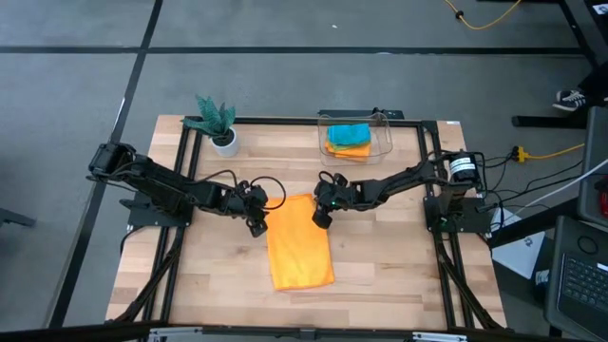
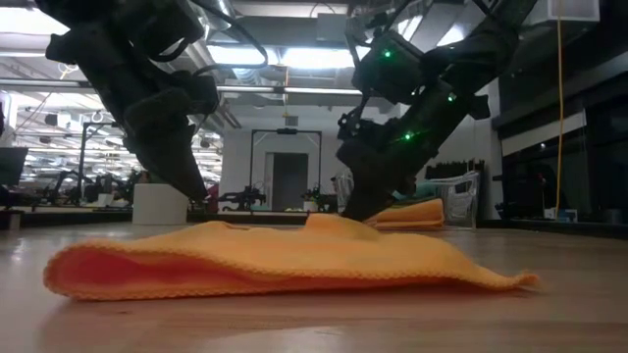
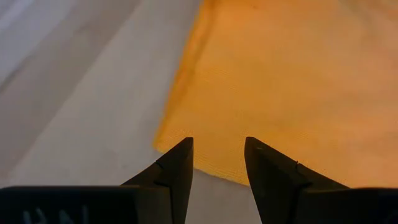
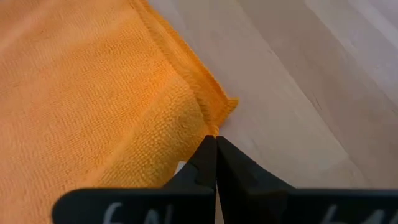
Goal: Fold microfiber towels
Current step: Fold the orange microfiber towel
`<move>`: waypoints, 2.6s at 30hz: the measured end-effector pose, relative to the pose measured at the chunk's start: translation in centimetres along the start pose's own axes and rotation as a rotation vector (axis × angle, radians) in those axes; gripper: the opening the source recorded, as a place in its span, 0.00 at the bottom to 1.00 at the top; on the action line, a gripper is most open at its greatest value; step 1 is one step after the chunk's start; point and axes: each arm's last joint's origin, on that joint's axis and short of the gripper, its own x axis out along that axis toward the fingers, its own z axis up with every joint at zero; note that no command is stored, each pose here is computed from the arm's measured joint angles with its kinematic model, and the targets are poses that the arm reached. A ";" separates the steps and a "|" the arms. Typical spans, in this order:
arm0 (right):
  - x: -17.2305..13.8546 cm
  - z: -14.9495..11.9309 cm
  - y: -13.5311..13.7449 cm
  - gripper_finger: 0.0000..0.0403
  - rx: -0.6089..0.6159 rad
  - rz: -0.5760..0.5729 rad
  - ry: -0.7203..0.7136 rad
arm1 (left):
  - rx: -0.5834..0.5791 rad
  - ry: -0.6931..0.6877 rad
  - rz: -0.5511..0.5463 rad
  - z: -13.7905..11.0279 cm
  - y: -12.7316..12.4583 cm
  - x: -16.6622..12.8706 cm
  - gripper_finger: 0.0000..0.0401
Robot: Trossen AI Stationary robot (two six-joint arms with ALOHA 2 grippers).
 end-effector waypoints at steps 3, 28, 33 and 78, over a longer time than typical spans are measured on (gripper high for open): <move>0.0 0.0 0.1 0.01 0.006 0.002 -0.003 | -0.016 -0.004 0.022 0.4 0.6 0.2 0.34; 0.0 0.0 0.1 0.00 0.010 0.002 -0.001 | -0.063 0.102 -0.159 2.2 4.4 3.6 0.34; 0.0 0.0 0.1 0.00 0.010 0.004 -0.001 | -0.064 0.067 -0.087 2.4 4.7 3.6 0.34; 0.0 -0.2 0.0 0.00 0.006 0.006 0.017 | 0.042 0.166 -0.197 1.7 4.6 4.0 0.12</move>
